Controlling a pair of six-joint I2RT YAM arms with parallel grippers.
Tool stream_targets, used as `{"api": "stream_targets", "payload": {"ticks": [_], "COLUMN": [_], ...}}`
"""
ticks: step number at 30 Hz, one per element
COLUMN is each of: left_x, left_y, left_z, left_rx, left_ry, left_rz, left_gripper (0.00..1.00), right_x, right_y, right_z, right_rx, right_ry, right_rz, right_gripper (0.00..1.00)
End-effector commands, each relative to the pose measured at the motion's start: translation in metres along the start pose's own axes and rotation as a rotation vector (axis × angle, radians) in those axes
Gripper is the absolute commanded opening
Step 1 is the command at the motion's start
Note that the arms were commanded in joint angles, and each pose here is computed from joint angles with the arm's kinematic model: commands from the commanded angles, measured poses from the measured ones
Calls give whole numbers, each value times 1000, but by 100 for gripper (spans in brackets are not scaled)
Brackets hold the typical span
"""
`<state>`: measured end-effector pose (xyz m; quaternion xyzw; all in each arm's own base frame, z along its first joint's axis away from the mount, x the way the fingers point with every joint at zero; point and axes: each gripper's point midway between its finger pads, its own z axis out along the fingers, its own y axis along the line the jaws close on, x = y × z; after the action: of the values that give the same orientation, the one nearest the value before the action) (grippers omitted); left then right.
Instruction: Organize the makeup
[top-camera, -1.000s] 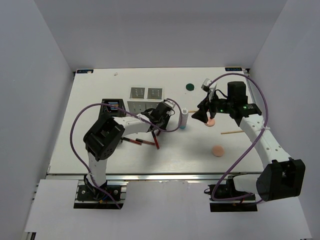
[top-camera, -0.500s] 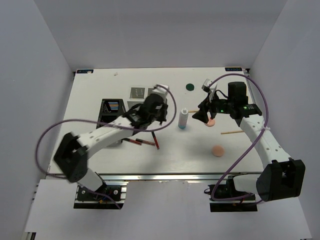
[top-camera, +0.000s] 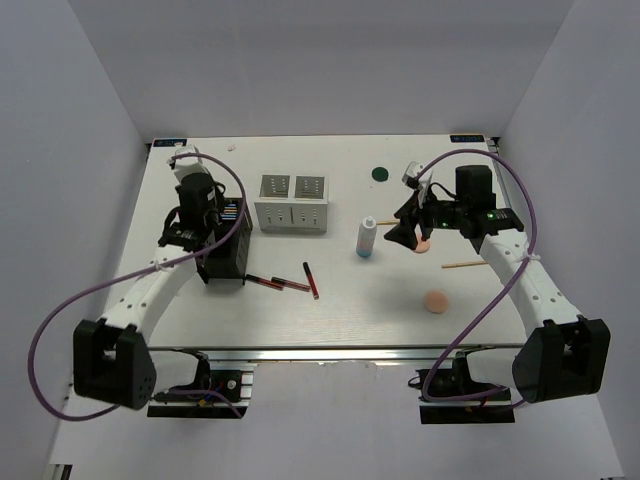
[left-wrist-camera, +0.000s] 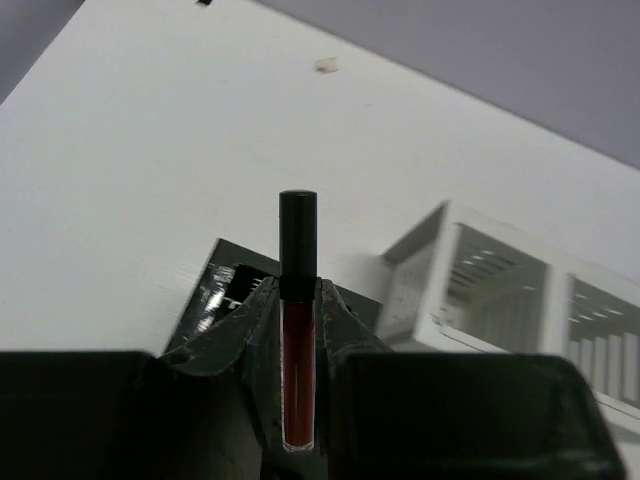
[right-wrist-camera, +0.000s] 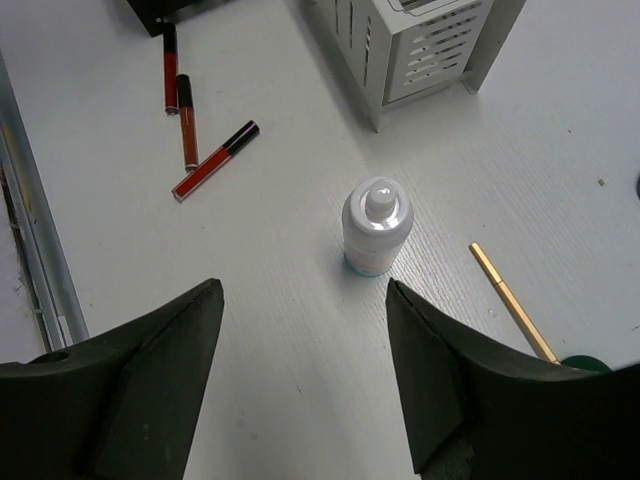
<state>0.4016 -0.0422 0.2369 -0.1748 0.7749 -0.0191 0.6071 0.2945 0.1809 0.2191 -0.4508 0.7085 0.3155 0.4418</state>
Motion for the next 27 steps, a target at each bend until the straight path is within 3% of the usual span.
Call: {"api": "stream_targets", "payload": {"ticks": [1,8,13,16,17,20,21,24,27], "left_x": [-14,2,24,30,32,35,32,34,15], "left_y": [4,7,14,19,20,22,22,26,19], "left_z": [26,55,49,40,38,30,26,20,14], "left_rx": [21,8,5,3,2,8,10,4,25], "left_ry": [-57,-42,2,9,14,22,11,10,-19], "left_rz": [3,66,59,41,30,8,-2,-15,-32], "left_gripper": [0,0,1,12,24,39,48,60,63], "right_x": [4,8,9,9,9,9,9,7,-2], "right_y": [14,23,41,56,59,71,79,77,76], "right_z": [2,5,11,19,21,36,43,62,82], "right_rx": [-57,-78,-168,-229,-238,-244,-256,-168,-63], "right_ry": [-2,1,-4,13,18,49,58,91,86], "right_rz": [-43,-50,-100,-139,-148,-165,-167,-120,-54], "right_gripper": [72,72,73,74,73,73,72,70,70]}}
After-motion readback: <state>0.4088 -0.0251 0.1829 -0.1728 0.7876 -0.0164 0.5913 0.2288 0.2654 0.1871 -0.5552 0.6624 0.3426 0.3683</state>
